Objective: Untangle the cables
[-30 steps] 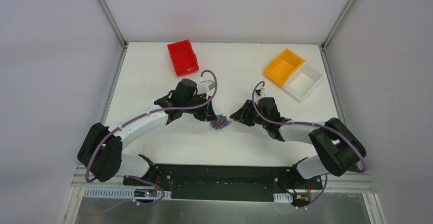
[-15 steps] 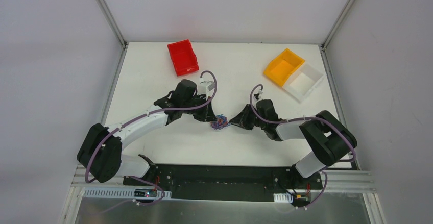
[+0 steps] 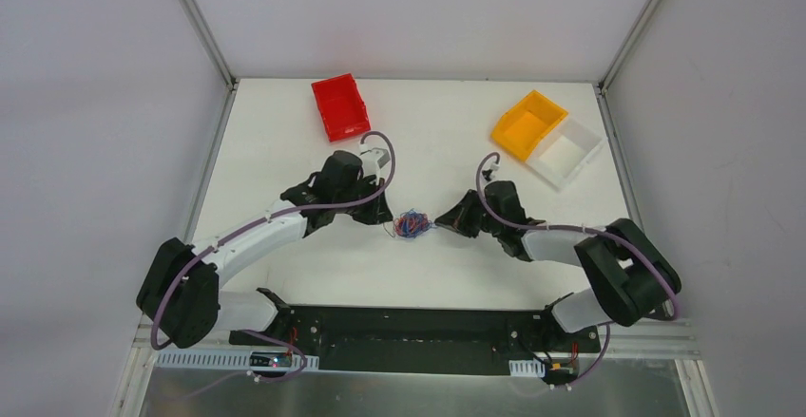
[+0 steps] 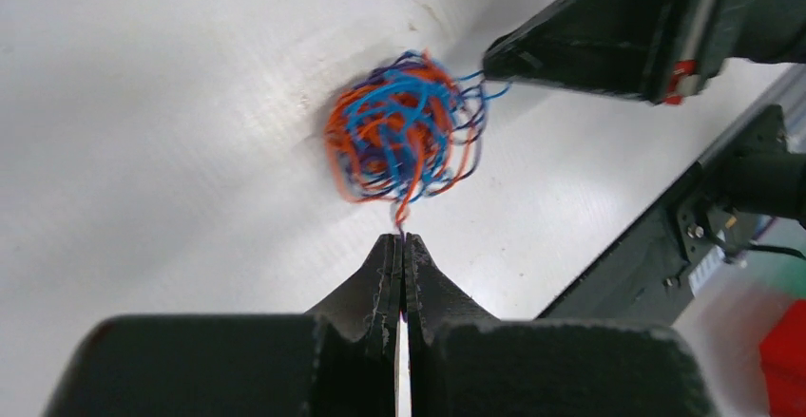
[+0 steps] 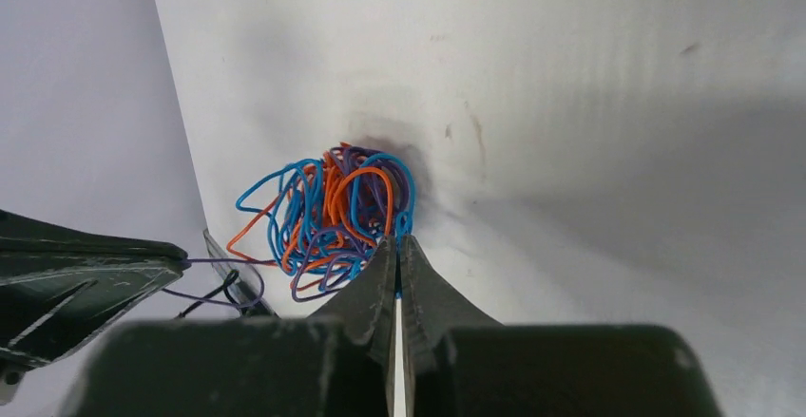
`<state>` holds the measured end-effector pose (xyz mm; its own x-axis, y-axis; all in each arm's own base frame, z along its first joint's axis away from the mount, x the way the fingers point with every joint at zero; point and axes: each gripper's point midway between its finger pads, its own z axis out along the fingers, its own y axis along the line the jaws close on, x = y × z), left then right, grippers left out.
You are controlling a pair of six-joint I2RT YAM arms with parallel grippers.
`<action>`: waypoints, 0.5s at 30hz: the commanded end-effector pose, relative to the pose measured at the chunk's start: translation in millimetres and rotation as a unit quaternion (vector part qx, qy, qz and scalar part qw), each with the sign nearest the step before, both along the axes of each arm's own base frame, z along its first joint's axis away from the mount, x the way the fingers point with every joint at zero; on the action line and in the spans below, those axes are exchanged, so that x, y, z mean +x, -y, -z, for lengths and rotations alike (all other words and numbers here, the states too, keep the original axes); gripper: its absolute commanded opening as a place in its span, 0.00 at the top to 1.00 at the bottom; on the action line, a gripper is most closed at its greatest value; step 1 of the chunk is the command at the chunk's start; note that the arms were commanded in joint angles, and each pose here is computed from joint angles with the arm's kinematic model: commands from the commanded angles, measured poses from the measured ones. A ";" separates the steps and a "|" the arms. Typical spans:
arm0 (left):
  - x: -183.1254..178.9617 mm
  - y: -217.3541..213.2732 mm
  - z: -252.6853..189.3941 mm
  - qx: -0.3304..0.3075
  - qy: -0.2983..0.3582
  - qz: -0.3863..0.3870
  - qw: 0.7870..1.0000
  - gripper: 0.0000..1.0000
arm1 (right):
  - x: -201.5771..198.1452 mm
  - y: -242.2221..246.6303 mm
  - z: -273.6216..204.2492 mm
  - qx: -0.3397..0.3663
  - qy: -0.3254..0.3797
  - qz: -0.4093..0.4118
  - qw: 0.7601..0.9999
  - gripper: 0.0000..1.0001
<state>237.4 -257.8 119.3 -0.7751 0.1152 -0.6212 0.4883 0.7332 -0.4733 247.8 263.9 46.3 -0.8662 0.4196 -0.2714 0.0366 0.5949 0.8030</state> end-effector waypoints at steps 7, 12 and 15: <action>28.8 -95.3 8.6 0.070 0.013 -0.237 0.969 1.00 | 41.5 100.4 -27.8 -0.130 0.033 0.158 0.978 1.00; 32.5 -140.8 13.2 0.065 -0.002 -0.333 0.941 1.00 | 44.8 148.5 -38.7 -0.175 0.042 0.243 0.953 1.00; 31.6 -168.0 9.8 0.083 0.011 -0.394 0.915 1.00 | 40.5 178.0 -42.6 -0.203 0.040 0.298 0.932 1.00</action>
